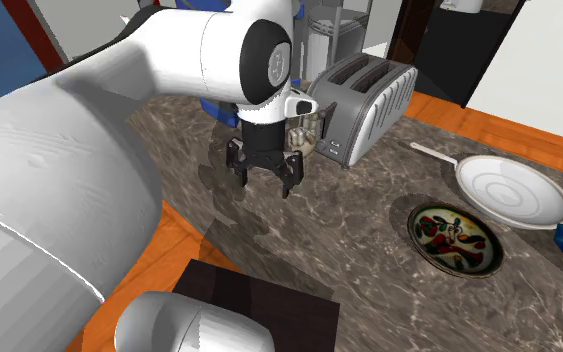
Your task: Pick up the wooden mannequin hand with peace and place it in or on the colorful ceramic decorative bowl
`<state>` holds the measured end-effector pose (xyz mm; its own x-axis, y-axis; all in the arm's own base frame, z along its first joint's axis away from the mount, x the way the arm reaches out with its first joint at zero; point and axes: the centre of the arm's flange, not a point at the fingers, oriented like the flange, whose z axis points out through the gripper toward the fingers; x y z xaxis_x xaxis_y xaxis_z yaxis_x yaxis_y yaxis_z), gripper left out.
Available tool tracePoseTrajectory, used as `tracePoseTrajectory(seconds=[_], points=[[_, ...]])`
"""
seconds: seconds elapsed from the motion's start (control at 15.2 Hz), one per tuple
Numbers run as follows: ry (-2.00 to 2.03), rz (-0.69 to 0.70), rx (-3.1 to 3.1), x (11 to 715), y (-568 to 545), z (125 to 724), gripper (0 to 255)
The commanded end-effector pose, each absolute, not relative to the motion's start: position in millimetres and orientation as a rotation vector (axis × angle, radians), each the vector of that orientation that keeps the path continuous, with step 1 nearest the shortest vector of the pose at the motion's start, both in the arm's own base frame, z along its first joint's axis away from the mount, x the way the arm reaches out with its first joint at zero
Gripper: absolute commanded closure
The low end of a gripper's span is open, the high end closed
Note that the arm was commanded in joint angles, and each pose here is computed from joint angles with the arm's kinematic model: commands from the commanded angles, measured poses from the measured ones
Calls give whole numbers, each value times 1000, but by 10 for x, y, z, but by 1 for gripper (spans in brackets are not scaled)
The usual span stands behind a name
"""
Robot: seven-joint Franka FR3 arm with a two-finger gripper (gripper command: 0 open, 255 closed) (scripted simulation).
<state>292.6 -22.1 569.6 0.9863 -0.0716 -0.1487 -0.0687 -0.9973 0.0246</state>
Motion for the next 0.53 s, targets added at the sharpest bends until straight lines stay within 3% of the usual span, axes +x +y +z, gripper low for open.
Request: tracePoseTrajectory(seconds=[0.0, 0.46], points=[[-110, -234, 3112, 2926, -221, 5696, 0], [-298, -35, 3096, 3604, -315, 5993, 0]])
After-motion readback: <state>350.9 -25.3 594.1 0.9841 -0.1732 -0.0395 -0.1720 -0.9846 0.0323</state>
